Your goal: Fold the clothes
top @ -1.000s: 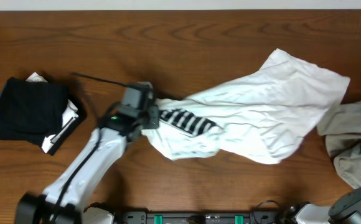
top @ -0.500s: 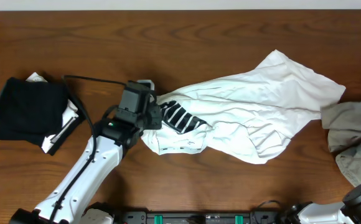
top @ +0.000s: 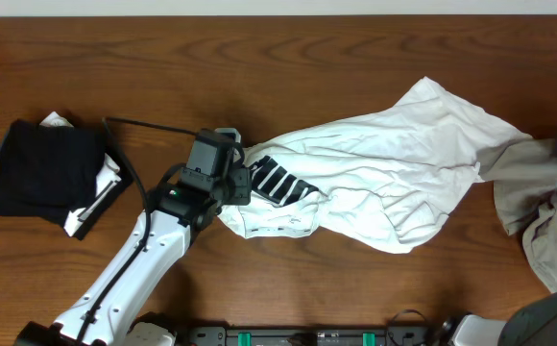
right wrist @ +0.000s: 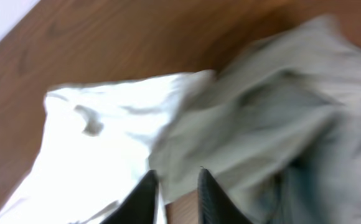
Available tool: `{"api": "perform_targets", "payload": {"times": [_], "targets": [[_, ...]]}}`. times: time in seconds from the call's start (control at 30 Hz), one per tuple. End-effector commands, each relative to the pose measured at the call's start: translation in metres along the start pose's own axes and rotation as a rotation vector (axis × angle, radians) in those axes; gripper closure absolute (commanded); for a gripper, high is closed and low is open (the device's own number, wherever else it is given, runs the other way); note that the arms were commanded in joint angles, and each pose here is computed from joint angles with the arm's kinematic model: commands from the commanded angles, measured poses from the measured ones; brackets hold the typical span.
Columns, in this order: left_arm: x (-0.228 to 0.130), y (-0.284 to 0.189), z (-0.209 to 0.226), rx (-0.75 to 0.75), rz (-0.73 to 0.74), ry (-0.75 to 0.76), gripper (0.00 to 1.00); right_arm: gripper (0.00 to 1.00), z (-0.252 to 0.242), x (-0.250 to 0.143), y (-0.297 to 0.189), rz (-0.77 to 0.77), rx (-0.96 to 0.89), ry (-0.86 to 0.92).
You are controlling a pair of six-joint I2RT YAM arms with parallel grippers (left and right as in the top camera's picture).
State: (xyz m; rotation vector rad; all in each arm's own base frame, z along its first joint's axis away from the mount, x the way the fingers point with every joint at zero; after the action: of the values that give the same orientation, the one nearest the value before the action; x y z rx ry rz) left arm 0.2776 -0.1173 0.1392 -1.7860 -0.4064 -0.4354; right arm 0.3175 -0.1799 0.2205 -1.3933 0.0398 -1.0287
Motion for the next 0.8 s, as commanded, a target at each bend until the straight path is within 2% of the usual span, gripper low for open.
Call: {"api": "perform_targets", "payload": {"times": [0.0, 0.23, 0.4, 0.5, 0.63, 0.77], "targets": [[0.002, -0.002, -0.001, -0.002, 0.004, -0.001, 0.68, 0.96, 0.017, -0.017, 0.023, 0.102, 0.031, -0.152], [0.000, -0.002, -0.001, 0.001, 0.010, -0.002, 0.67, 0.97, 0.002, -0.068, 0.074, 0.405, -0.012, -0.139], [0.000, -0.002, -0.001, 0.001, 0.010, -0.002, 0.67, 0.96, -0.009, -0.089, 0.108, 0.516, -0.031, -0.120], [0.000, -0.002, -0.001, 0.001, 0.010, -0.002, 0.67, 0.93, -0.021, -0.088, 0.126, 0.497, -0.125, -0.087], [0.000, -0.002, -0.001, 0.001, 0.010, -0.002, 0.67, 0.91, -0.048, -0.069, 0.132, 0.366, -0.336, 0.017], [0.000, -0.002, -0.001, 0.001, 0.010, -0.002, 0.67, 0.88, -0.064, -0.043, 0.136, 0.242, -0.347, 0.060]]}}
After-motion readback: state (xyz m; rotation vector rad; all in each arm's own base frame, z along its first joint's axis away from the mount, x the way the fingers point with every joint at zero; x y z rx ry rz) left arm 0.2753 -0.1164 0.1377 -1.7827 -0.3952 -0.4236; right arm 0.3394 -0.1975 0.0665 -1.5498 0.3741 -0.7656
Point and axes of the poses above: each gripper's point midway between its finger pads, its own y axis out along the fingers, its own z axis along the line the jaws close on, x = y × z, the point moved 5 cm from there along -y, back along the fingers, and after that the axes turned 1 degree about -y, right-handed, at the moved point
